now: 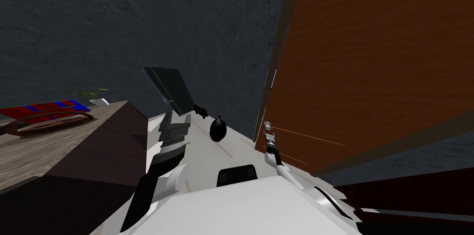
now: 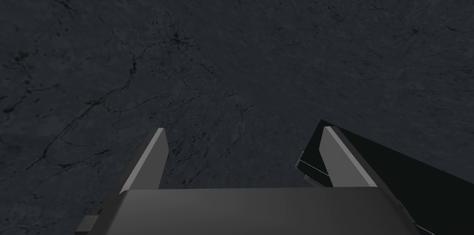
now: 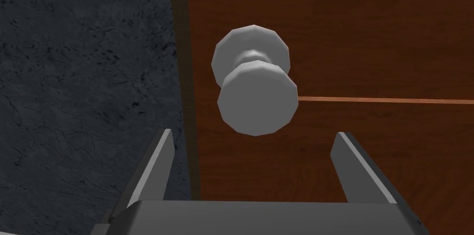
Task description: Pull the door open
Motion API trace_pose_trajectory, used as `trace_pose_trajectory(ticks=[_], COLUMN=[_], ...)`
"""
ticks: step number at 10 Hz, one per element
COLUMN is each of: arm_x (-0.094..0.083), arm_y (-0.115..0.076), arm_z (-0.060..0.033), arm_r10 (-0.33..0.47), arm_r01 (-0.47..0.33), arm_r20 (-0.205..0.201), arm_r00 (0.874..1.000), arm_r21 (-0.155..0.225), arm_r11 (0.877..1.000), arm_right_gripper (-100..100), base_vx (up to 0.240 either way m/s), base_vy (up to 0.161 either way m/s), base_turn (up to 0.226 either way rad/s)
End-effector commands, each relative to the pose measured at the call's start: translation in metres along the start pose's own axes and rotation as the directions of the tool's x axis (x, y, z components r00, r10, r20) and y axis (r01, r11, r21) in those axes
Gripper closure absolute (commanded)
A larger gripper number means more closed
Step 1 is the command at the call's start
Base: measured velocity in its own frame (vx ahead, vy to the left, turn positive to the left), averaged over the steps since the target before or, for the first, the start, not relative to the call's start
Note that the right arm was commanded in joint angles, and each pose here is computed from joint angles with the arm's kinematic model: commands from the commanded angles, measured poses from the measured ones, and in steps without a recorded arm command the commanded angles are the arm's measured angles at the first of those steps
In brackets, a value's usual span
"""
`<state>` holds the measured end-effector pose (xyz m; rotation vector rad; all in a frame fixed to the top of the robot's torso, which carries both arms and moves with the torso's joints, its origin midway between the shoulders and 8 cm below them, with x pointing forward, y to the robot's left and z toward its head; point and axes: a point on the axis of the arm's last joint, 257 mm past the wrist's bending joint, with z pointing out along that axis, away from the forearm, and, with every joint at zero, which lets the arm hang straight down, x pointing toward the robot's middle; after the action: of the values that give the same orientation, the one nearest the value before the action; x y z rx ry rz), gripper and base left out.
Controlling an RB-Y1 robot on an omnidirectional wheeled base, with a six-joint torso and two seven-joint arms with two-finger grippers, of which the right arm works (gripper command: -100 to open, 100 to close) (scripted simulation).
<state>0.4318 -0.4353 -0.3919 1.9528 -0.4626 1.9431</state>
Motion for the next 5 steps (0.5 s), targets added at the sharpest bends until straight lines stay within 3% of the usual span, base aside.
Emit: trace_pose_trajectory(ticks=[1,5], arm_x=[-0.002,-0.002], arm_y=[0.002,0.049], arm_z=[-0.0010,-0.0008], arm_r10=[0.002,0.003], arm_r01=[-0.002,-0.003], arm_r20=[-0.002,-0.004], arm_r00=[1.000,1.000], arm_r21=[-0.003,-0.035], arm_r11=[1.000,0.999], arm_right_gripper=[-100,-100], base_vx=[0.048,0.106], base_vy=[-0.009,-0.015], base_turn=[-0.002,0.071])
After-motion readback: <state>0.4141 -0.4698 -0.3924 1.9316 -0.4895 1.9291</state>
